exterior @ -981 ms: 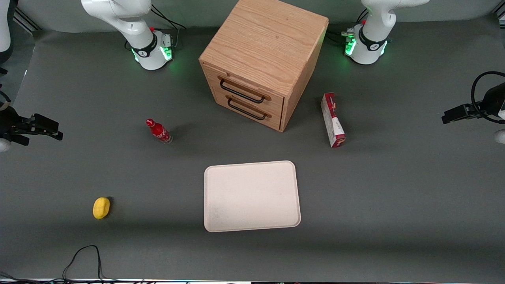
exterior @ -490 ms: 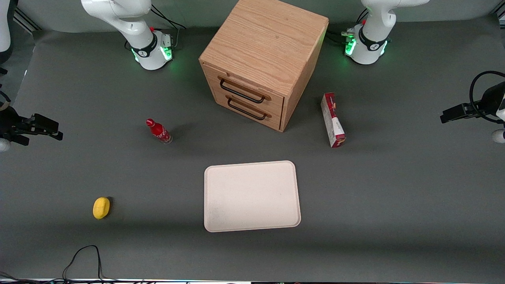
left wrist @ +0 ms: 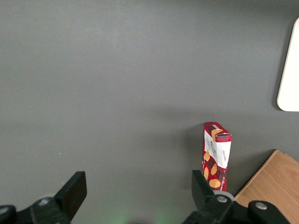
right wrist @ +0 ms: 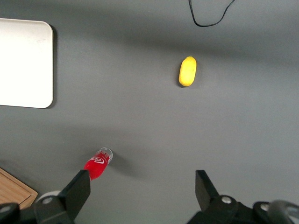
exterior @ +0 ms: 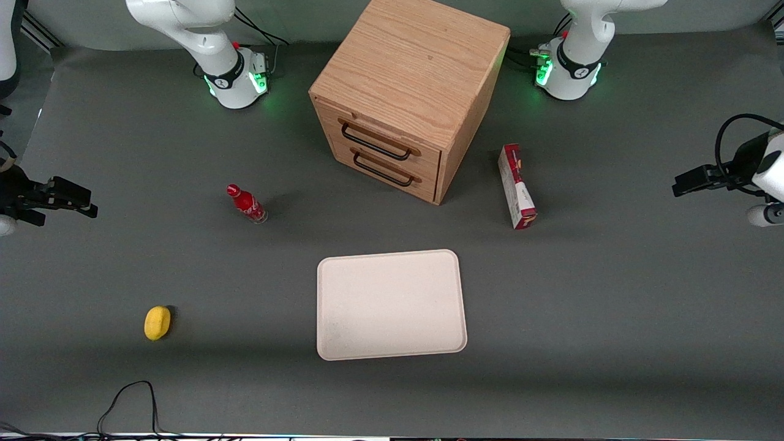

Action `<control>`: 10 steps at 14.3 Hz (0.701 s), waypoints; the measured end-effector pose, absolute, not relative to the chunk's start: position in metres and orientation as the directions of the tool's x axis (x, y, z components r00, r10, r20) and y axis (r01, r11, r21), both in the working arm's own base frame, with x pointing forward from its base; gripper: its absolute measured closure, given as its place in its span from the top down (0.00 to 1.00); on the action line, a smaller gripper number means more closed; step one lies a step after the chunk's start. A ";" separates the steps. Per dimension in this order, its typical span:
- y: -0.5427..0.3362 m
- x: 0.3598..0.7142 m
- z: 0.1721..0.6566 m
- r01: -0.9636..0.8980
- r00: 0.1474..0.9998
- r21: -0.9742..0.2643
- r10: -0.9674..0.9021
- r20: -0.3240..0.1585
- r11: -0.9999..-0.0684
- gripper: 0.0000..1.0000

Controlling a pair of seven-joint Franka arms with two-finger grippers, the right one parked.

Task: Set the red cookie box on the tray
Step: 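Move the open left gripper over the upright red cookie box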

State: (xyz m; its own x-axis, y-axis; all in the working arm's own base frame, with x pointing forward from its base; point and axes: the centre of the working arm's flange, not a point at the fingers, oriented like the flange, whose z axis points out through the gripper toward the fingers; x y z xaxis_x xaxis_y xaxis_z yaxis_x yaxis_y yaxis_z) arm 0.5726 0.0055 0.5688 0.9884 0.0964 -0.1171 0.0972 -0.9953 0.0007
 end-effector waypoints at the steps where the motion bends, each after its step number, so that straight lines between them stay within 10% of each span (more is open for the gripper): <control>1: 0.000 0.573 0.569 0.088 0.989 0.001 0.087 -0.117 -0.996 1.00; 10: -0.142 0.538 0.585 0.039 0.987 0.076 0.027 -0.156 -0.996 1.00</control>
